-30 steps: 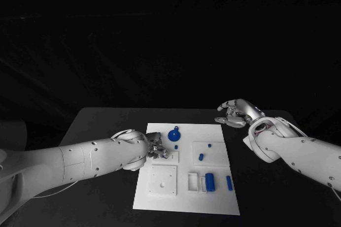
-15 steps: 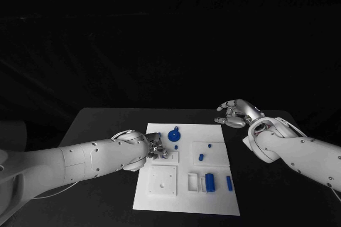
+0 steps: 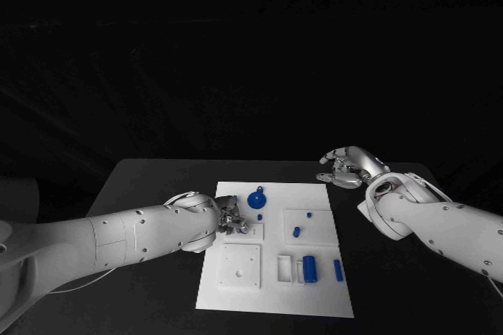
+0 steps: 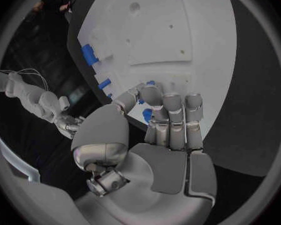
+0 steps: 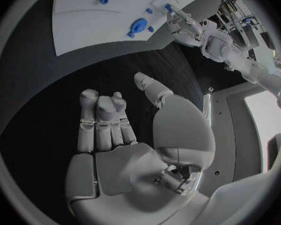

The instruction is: Assemble the parts on the task board

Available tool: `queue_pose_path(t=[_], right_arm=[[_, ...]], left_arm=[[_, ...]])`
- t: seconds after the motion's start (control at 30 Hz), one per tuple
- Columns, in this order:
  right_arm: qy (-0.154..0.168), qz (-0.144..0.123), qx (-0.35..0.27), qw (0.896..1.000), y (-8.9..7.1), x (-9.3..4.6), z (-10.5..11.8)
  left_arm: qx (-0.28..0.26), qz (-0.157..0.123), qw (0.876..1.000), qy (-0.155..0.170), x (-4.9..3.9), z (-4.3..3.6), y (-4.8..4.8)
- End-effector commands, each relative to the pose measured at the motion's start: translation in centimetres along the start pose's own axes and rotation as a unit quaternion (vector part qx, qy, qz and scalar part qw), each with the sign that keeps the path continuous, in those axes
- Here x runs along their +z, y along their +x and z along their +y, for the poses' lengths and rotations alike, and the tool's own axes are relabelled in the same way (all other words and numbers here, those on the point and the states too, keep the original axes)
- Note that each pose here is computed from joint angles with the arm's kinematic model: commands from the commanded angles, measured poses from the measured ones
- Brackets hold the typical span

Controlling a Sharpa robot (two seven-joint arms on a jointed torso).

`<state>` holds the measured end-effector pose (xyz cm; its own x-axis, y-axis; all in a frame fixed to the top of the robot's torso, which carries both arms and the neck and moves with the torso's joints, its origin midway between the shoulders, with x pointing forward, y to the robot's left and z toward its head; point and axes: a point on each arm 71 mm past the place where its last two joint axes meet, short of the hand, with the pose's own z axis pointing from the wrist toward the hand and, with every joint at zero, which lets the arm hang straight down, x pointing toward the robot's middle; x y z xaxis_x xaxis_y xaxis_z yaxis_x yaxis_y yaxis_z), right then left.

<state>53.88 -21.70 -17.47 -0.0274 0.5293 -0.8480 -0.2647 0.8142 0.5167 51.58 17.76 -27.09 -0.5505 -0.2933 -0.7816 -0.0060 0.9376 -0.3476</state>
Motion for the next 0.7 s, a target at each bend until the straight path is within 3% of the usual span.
queue_pose_path(t=[0.03, 0.7], right_arm=[[-0.003, 0.005, -0.005, 1.0, 0.08, 0.02, 0.12], [-0.004, 0.006, -0.005, 1.0, 0.14, 0.05, 0.17]], left_arm=[[0.001, 0.011, 1.0, 0.003, 0.1, -0.35, 0.28], [0.006, 0.021, 1.0, 0.007, 0.31, -0.76, 0.72]])
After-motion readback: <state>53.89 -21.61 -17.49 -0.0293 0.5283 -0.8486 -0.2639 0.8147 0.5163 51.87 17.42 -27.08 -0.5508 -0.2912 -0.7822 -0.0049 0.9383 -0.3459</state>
